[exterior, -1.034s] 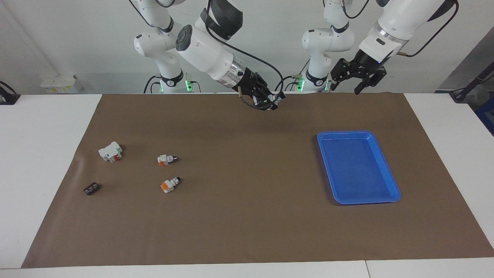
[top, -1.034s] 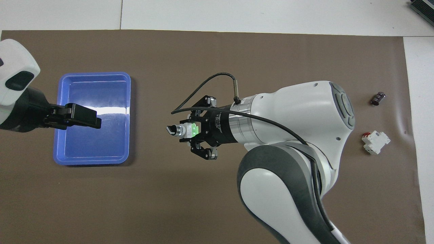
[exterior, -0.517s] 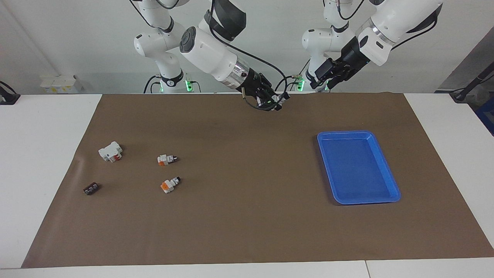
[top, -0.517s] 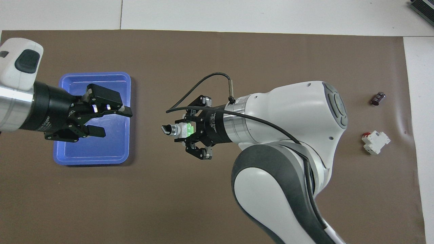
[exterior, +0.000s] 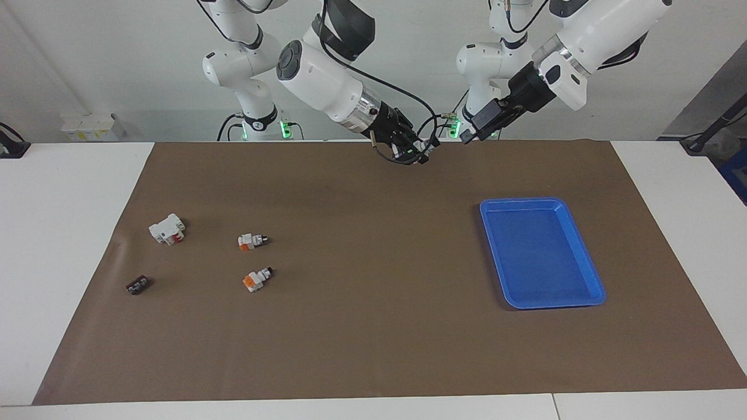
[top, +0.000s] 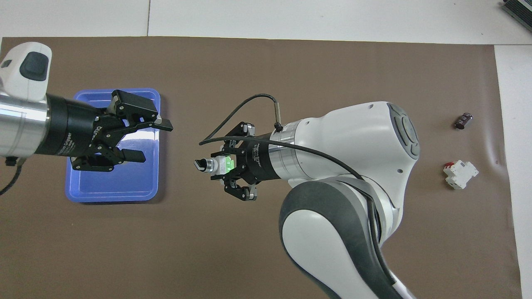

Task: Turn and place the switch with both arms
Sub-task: 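Bring the left gripper to the switch held by the right gripper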

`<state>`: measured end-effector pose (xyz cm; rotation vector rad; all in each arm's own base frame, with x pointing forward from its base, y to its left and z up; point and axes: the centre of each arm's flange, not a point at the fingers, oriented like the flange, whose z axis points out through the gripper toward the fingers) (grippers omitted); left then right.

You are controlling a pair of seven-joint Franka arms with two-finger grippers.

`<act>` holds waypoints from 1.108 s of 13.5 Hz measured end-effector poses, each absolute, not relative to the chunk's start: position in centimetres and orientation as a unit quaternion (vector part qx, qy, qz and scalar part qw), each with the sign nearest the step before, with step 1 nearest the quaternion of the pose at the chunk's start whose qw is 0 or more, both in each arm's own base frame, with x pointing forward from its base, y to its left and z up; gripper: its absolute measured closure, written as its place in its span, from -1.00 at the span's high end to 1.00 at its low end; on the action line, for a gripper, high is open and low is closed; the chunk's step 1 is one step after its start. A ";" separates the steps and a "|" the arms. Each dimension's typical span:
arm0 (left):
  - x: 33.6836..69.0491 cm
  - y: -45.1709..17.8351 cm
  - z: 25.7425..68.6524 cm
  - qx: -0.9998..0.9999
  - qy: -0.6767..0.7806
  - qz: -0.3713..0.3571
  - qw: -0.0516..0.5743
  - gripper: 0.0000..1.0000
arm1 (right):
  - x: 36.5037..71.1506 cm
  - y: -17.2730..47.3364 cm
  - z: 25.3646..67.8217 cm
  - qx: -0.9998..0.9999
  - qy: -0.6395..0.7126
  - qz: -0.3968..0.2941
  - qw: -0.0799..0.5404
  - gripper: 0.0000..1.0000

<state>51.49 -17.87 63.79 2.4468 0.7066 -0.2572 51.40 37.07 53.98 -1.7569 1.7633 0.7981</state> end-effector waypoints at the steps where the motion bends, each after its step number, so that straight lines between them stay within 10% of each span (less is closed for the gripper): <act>1: 51.2 -18.7 63.2 0.915 0.265 -0.105 0.285 0.56 | 51.4 37.1 54.0 -0.646 0.654 0.296 0.260 -0.18; 15: 49.2 -21.0 60.6 0.898 0.282 -0.118 0.317 -0.57 | 51.6 37.0 53.8 -0.644 0.657 0.296 0.258 -0.18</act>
